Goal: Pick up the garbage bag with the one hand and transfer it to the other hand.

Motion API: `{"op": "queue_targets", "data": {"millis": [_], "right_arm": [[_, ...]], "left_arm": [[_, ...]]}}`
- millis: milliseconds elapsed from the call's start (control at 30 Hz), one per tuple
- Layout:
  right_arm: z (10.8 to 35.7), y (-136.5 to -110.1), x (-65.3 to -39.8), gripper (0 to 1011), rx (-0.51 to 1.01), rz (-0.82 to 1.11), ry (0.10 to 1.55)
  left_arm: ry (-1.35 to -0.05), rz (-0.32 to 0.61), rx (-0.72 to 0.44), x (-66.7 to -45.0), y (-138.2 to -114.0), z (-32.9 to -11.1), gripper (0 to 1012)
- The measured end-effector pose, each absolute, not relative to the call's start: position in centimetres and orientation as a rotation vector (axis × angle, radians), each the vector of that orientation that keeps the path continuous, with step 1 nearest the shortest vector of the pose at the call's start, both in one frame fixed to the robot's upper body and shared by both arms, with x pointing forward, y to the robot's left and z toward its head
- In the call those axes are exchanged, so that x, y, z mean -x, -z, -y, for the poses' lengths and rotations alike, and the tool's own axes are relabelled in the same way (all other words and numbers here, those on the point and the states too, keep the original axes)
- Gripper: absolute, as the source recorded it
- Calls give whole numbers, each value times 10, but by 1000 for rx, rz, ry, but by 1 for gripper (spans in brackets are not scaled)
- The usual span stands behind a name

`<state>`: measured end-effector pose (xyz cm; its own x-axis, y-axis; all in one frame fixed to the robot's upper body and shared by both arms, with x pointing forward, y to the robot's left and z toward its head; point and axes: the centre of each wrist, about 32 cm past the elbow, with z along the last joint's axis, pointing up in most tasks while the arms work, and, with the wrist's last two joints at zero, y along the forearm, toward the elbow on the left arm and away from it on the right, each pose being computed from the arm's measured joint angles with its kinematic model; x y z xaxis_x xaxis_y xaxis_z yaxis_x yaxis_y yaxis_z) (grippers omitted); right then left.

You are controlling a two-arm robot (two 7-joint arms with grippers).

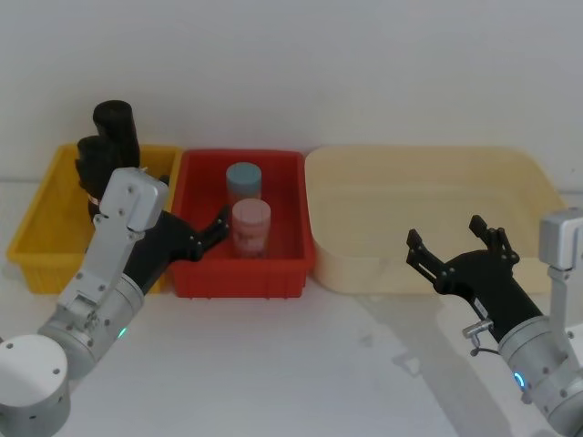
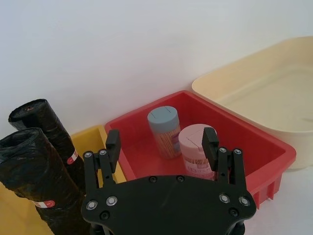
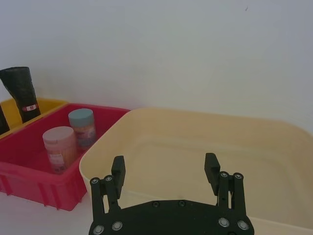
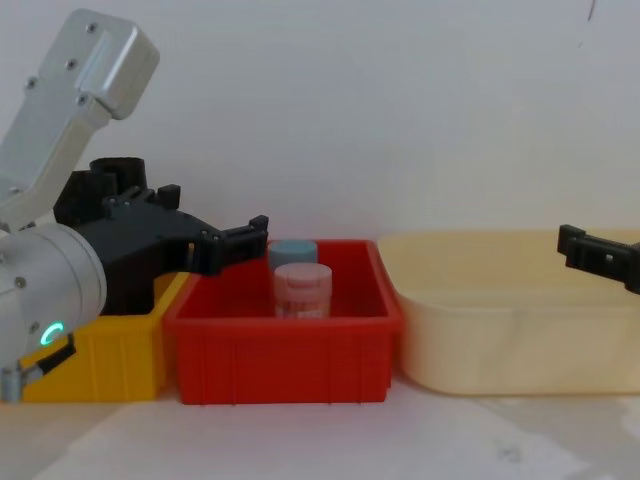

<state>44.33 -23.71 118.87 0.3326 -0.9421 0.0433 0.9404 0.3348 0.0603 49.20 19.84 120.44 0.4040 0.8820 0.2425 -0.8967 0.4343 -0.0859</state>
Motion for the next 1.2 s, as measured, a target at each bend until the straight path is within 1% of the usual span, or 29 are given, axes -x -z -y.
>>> {"op": "queue_targets", "data": {"millis": [1200], "right_arm": [[237, -1189, -443, 999, -26, 75, 1230]], "left_arm": [[-1124, 268, -61, -492, -1204, -198, 1001]]}}
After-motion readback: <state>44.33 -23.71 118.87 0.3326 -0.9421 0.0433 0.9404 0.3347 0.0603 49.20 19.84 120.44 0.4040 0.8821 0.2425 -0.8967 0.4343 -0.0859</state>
